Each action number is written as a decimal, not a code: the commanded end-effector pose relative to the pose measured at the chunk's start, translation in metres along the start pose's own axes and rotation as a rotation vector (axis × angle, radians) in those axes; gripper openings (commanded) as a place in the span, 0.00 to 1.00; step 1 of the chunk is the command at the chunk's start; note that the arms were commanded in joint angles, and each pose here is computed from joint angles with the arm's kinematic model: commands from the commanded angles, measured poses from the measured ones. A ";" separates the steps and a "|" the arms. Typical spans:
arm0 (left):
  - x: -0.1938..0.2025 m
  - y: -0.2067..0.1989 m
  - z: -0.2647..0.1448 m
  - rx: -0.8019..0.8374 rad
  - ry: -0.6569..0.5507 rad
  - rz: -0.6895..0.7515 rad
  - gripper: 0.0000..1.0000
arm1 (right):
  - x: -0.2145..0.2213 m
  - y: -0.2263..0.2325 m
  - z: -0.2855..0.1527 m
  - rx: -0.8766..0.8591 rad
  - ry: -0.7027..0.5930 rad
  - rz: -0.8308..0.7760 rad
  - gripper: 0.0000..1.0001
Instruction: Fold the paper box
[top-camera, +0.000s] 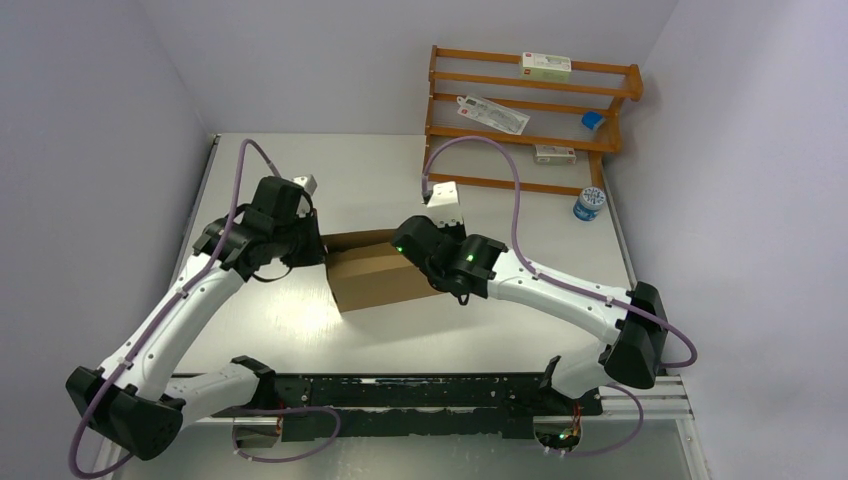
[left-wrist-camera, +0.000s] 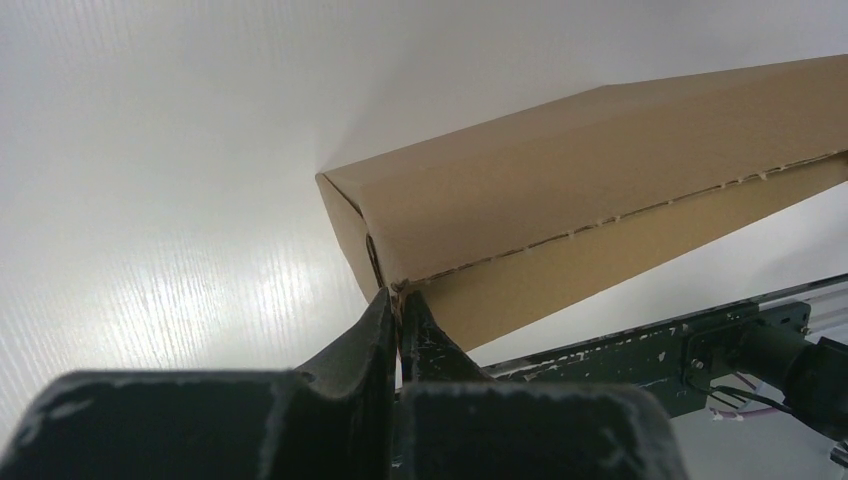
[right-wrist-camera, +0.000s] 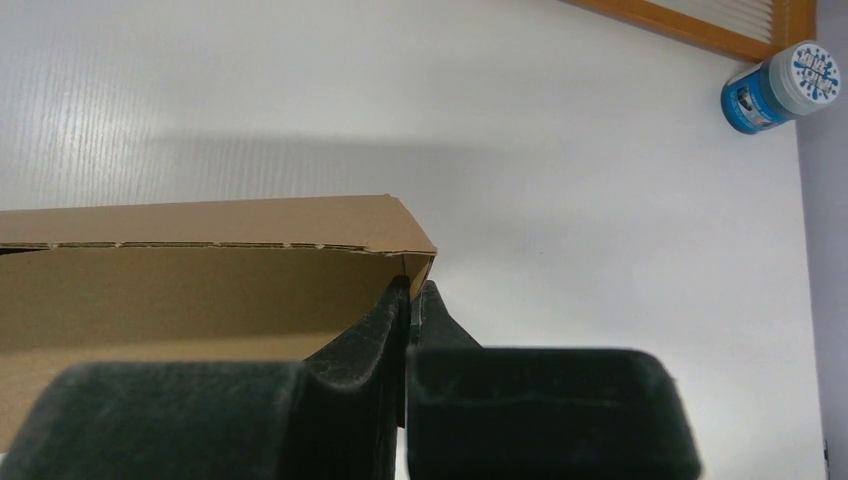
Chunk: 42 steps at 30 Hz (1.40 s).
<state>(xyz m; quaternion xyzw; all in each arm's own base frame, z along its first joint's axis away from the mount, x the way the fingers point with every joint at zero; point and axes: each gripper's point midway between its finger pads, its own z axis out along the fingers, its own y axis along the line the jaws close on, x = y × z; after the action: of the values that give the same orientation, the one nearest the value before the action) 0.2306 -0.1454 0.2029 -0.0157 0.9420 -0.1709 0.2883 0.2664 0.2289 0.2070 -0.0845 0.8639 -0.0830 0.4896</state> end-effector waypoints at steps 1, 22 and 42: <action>0.030 -0.031 0.004 0.154 0.155 -0.028 0.05 | 0.000 0.031 -0.006 -0.110 0.001 0.093 0.00; 0.024 0.035 0.000 -0.195 0.122 0.093 0.05 | -0.001 0.025 -0.007 -0.104 -0.029 0.122 0.00; 0.000 -0.034 0.000 0.111 0.065 0.020 0.05 | -0.003 0.025 -0.009 -0.120 -0.038 0.140 0.00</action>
<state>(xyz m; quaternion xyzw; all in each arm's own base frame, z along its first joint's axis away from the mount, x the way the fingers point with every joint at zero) 0.2312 -0.1395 0.2052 -0.0056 0.9521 -0.1323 0.2757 0.2625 0.2322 0.2072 -0.0707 0.8597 -0.0531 0.5031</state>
